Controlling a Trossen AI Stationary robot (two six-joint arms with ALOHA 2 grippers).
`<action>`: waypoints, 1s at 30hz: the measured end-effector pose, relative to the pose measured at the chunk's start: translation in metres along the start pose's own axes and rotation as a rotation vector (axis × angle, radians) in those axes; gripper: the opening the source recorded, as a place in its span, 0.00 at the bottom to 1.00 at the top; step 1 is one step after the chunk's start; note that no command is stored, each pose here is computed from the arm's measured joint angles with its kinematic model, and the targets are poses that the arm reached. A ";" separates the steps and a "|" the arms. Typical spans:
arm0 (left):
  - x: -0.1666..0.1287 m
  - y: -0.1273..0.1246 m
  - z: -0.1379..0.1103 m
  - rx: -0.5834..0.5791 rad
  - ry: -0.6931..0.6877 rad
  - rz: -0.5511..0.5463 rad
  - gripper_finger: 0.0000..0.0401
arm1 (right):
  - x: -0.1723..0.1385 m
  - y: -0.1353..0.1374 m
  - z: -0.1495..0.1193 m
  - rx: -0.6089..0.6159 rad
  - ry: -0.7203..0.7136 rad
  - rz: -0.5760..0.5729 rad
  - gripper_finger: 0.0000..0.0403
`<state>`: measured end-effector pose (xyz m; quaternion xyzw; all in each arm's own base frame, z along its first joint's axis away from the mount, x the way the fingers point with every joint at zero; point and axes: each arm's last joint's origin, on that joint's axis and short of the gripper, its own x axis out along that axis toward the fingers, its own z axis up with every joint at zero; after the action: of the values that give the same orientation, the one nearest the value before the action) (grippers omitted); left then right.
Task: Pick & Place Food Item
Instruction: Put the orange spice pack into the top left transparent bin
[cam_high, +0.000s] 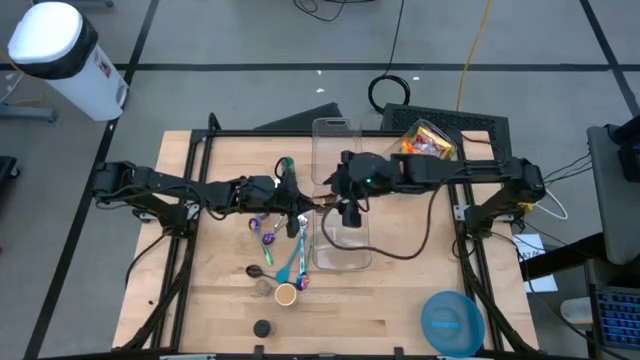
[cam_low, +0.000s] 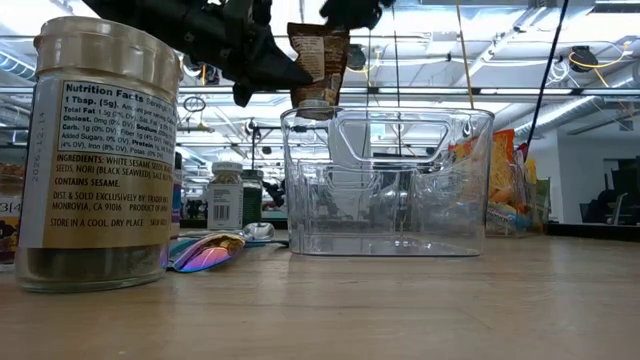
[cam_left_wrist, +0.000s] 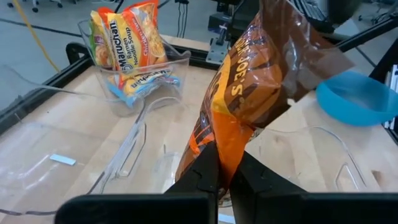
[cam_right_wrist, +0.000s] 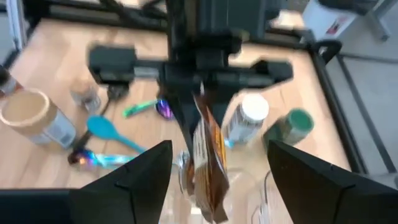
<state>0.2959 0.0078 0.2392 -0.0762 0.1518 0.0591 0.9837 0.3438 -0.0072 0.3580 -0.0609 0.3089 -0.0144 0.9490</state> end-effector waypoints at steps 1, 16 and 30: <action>0.000 0.000 0.000 0.000 0.001 0.000 0.03 | 0.004 -0.001 -0.002 0.002 0.017 0.003 0.62; 0.000 0.000 -0.001 -0.005 0.004 0.009 0.03 | 0.019 -0.008 -0.009 -0.013 0.076 -0.004 0.17; -0.042 0.003 0.025 -0.003 -0.058 0.086 0.49 | 0.005 -0.019 -0.018 -0.010 0.148 0.047 0.00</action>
<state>0.2626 0.0107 0.2751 -0.0694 0.1262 0.1038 0.9841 0.3378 -0.0283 0.3429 -0.0569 0.3794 0.0050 0.9235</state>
